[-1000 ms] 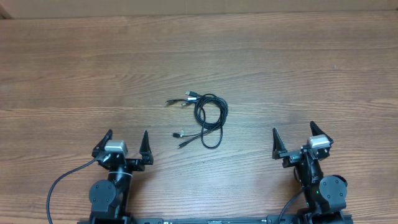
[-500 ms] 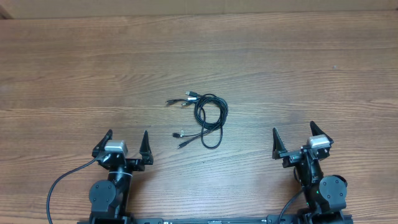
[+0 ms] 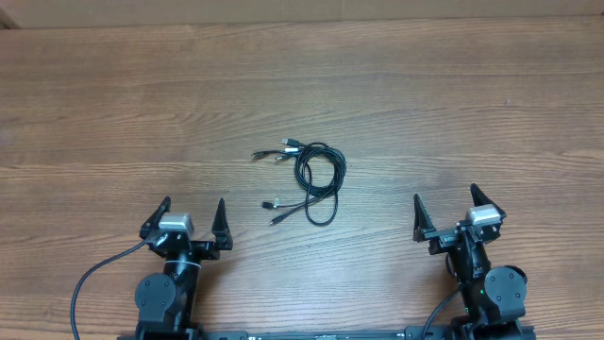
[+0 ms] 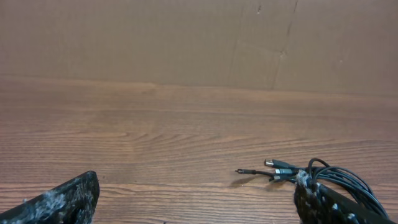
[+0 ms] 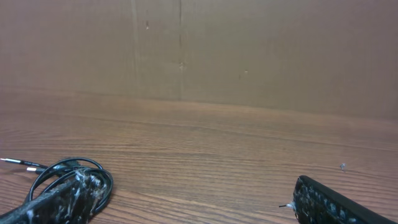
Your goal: Untangle cables
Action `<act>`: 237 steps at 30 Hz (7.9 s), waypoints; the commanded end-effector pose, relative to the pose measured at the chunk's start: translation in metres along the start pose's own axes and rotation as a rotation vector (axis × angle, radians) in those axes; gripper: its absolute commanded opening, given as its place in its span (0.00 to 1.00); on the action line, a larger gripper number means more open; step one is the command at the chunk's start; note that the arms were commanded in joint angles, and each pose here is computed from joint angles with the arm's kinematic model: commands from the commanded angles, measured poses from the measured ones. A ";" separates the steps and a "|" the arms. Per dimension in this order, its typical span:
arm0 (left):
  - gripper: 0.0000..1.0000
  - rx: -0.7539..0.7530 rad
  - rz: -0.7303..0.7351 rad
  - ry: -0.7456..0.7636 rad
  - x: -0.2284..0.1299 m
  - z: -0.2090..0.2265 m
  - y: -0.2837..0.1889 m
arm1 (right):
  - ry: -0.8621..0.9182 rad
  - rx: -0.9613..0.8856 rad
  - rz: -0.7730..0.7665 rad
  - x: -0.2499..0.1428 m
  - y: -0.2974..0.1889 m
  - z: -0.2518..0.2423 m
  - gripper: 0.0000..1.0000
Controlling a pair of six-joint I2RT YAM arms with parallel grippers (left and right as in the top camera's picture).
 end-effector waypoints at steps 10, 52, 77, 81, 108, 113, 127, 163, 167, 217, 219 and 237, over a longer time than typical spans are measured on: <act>1.00 0.006 -0.002 0.015 0.000 0.002 0.000 | -0.004 0.002 -0.005 -0.002 0.000 0.001 1.00; 1.00 0.006 -0.002 0.015 0.000 0.002 0.000 | -0.004 0.002 -0.005 -0.002 0.000 0.001 1.00; 1.00 -0.078 -0.006 -0.014 0.011 -0.011 -0.004 | 0.084 0.060 -0.034 0.003 0.000 0.007 1.00; 1.00 -0.196 -0.029 -0.010 0.033 -0.029 -0.013 | 0.136 0.084 0.000 0.010 -0.004 0.008 1.00; 0.99 -0.197 0.779 -0.055 0.182 -0.089 -0.026 | 0.154 0.236 0.201 0.171 -0.054 -0.004 1.00; 1.00 -0.072 1.047 -0.213 0.156 -0.081 0.013 | 0.203 0.320 0.507 0.166 -0.017 0.002 1.00; 0.99 0.066 1.321 -0.333 0.095 -0.065 0.078 | 0.501 0.650 1.114 0.083 0.065 0.050 1.00; 1.00 0.012 1.065 -0.086 0.051 -0.082 0.144 | 0.699 0.398 1.237 0.005 0.156 0.075 0.88; 0.99 0.004 1.044 -0.086 0.035 -0.078 0.149 | 0.651 0.399 1.183 0.010 0.164 0.089 0.88; 0.08 0.014 1.038 0.016 0.032 -0.071 0.149 | 0.573 0.288 1.200 -0.069 0.191 0.127 0.64; 0.07 0.015 1.038 0.013 0.032 -0.071 0.149 | 0.571 0.291 1.207 -0.074 0.187 0.129 0.60; 0.06 0.015 1.037 0.013 0.032 -0.071 0.149 | 0.620 0.319 1.178 -0.086 0.173 0.161 0.16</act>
Point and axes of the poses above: each gripper's point midway between its finger pads, its own y axis out along the fingers, its own z axis along the line the jaws close on, x = y × z, the point moved 6 cm from there along -y, back along the fingers, and after that the axes turned 9 degrees about -y, right-handed, at the moved point
